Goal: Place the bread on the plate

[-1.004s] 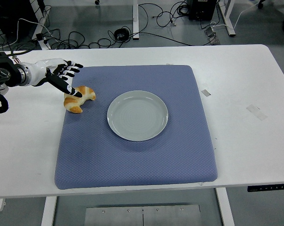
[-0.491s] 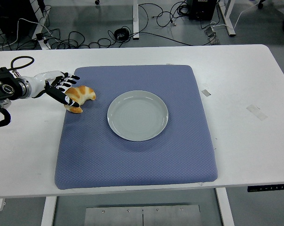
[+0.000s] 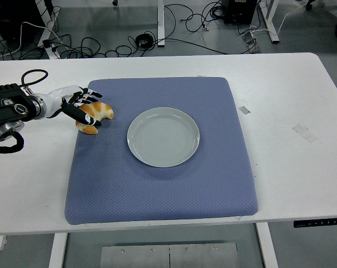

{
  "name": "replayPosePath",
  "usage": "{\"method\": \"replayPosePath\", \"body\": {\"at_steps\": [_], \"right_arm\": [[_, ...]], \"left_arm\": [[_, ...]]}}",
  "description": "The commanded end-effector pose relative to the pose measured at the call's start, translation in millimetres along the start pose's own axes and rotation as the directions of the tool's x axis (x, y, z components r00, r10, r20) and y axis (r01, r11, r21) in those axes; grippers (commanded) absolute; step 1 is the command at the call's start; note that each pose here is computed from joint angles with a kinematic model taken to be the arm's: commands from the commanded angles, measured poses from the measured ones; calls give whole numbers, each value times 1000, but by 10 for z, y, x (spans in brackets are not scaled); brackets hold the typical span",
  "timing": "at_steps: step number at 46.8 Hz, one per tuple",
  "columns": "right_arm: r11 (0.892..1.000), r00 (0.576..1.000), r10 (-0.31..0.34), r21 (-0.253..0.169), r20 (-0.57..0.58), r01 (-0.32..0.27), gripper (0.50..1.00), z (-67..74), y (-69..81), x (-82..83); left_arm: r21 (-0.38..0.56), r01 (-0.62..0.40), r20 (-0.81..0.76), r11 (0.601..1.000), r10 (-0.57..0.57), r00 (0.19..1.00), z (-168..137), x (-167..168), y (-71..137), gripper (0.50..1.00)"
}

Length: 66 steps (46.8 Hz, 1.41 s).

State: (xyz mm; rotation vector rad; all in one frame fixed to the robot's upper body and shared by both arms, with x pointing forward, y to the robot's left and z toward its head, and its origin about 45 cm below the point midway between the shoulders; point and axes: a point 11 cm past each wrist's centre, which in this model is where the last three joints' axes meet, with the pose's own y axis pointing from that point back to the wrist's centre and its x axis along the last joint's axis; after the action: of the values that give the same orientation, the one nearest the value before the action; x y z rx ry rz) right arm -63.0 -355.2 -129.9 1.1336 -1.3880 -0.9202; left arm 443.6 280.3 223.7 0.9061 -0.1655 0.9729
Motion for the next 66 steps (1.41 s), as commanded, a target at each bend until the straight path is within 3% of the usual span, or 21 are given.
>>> {"method": "replayPosePath", "body": {"at_steps": [1,18,28,37,42,66], "right_arm": [[1000,1000,1,-1,0,-1,1000,0,0,1],[1000,1000,1,1,0,-1,1000,-1,0,1],[1000,1000,0,-1,0,0,1000,0,0,-1],[1000,1000,-2,0,0,2,1000,0,0,-6],[1000,1000,0,1,0,0,1000,-1,0,-1],[1000,1000,0,1,0,0,1000,-1,0,-1]], "left_arm": [[0,2,1,1000,-2,1000,4,-11,-8,869],[-16,-1,-8,1000,1,1000,60,0,-10,768],[-19,-1,-11,1000,1,1000,73,3,-9,749],[-60,7,-9,998,-8,1000,113,-10,-9,652],[-74,9,-10,997,-10,1000,123,-15,-8,624],[-99,3,-19,995,-5,1000,192,19,4,616]]}}
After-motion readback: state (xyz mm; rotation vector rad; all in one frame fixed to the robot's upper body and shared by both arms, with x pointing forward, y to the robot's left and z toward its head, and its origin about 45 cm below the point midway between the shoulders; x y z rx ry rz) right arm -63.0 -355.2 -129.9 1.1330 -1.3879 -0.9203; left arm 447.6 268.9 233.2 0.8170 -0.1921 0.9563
